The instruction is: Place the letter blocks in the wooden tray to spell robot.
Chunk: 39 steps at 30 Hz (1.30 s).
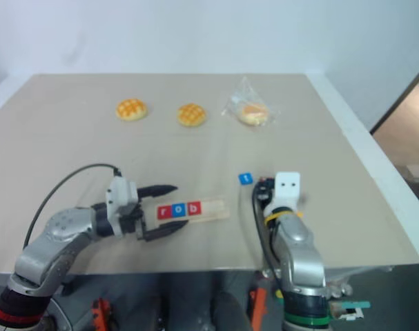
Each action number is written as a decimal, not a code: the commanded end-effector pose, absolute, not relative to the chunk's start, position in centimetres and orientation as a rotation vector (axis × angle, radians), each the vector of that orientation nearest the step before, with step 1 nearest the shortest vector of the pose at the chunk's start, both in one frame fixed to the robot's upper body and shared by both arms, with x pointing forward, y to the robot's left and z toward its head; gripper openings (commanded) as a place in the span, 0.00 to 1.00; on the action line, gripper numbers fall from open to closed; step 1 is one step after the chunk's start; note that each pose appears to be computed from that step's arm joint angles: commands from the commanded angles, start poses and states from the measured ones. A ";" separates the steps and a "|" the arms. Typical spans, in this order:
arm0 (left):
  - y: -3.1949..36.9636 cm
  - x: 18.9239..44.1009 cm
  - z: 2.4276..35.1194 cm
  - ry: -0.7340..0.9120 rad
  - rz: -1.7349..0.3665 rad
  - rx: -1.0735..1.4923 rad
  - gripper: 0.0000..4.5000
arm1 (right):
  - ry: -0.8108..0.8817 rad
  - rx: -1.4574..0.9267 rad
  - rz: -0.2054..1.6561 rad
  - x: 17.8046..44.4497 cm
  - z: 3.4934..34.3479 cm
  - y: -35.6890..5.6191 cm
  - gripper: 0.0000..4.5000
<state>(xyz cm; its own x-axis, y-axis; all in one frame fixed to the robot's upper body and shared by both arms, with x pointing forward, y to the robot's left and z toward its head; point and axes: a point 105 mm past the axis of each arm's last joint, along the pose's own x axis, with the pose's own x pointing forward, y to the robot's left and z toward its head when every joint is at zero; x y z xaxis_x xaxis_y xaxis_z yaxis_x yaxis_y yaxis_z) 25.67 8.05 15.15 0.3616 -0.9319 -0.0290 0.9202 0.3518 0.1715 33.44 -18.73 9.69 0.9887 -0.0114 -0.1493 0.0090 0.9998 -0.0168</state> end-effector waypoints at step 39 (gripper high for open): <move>8.4 25.4 14.1 -0.062 -1.227 0.251 1.00 | 0.178 -0.085 0.411 27.7 16.3 -16.2 0.99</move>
